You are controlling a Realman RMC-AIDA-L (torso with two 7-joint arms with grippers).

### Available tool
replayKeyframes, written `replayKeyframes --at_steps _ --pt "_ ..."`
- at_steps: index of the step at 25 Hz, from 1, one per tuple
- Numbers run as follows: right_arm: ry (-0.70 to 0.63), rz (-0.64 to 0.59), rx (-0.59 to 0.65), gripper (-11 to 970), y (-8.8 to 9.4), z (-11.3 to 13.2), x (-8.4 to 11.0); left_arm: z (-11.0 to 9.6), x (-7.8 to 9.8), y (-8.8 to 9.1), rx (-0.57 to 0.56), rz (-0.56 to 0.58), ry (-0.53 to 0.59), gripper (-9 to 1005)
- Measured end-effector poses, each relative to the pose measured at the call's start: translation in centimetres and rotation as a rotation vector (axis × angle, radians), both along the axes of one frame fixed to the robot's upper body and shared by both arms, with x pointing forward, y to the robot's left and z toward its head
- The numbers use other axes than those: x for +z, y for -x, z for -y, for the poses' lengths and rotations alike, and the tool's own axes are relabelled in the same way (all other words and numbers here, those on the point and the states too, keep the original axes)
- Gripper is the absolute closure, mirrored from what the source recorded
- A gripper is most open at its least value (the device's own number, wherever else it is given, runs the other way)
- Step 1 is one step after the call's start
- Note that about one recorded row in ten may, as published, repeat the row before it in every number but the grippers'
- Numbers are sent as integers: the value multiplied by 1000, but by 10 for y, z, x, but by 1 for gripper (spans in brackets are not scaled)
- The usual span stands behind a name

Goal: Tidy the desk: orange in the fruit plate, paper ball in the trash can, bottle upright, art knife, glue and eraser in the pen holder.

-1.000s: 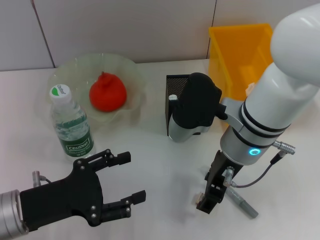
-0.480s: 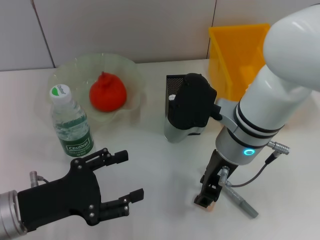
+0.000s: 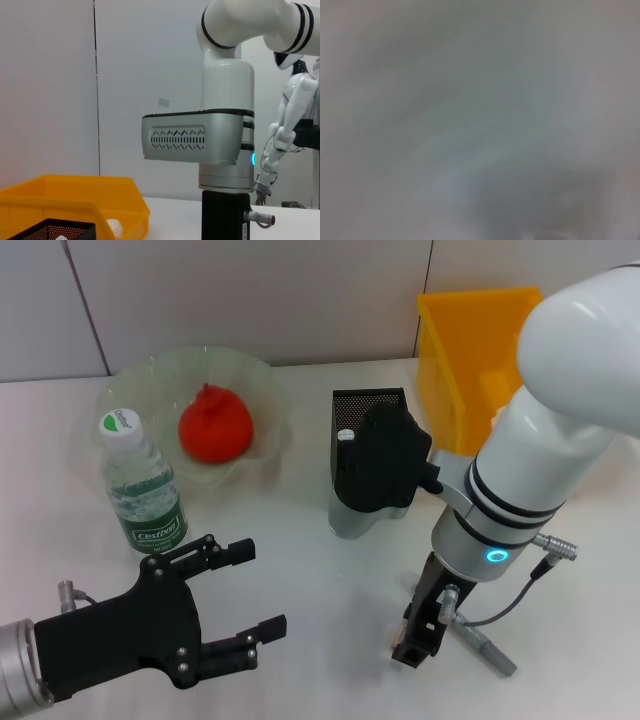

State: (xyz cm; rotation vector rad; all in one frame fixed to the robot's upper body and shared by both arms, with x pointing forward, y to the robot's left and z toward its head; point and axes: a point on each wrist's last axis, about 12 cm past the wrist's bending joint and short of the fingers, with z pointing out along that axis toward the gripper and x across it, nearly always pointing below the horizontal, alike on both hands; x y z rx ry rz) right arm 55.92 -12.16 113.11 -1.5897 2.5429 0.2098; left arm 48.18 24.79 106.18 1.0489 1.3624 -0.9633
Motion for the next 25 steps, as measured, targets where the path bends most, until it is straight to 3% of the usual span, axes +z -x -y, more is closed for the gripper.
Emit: replayKeyframes --at_steps 10,25 --pt "-3 -18 -14 478 0 0 -4 0 1 -1 1 3 -2 194" --pt "14 -24 -35 622 1 -4 -10 1 1 -2 2 4 -2 193"
